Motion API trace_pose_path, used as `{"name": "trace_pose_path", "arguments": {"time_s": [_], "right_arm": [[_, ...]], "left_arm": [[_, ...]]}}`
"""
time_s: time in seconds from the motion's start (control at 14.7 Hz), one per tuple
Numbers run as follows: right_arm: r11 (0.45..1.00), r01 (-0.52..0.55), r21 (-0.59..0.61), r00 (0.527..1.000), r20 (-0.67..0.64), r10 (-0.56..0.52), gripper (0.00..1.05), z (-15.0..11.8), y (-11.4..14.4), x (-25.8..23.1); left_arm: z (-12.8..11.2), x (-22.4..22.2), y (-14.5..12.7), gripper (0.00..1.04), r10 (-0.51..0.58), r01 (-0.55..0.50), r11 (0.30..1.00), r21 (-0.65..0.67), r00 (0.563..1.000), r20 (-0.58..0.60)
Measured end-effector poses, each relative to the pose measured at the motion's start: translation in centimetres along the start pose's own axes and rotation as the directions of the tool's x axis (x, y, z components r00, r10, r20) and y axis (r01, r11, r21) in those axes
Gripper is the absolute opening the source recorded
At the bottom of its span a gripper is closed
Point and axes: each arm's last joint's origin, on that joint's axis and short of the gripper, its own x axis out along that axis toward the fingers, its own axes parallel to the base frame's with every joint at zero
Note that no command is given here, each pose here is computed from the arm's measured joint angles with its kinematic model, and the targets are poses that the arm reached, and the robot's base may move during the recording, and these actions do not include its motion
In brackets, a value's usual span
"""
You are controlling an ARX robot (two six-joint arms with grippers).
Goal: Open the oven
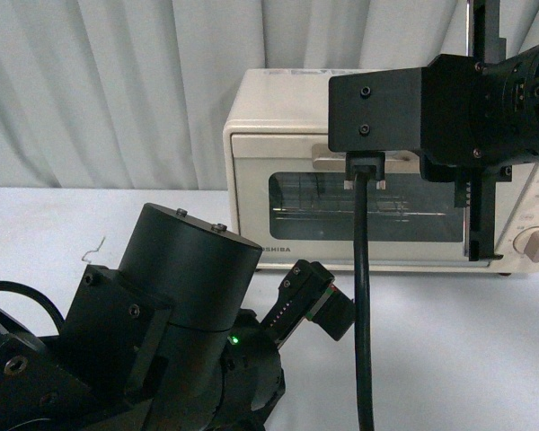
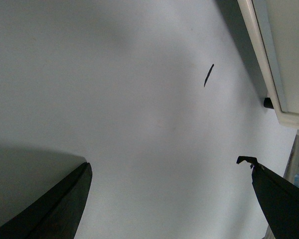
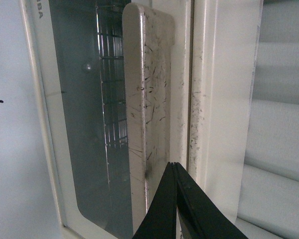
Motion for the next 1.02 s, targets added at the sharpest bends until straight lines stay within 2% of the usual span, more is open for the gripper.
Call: {"name": "trace_pose_path", "arguments": {"time_s": [0.61, 1.02], "right_arm": [[0.999, 0.003, 0.044, 1.000, -0.026, -0.001, 0.02, -1.7, -0.5, 0.8], [0.997, -0.018, 0.075, 0.999, -0.027, 0.020, 0.02, -1.8, 0.0, 0.7]], "left_arm": [[0.0, 0.0, 0.0, 0.98, 0.000, 0.000, 1.000, 0.000, 1.000, 0.000], [0.0, 0.0, 0.0, 0.98, 0.000, 0.000, 1.000, 0.000, 1.000, 0.000]]}}
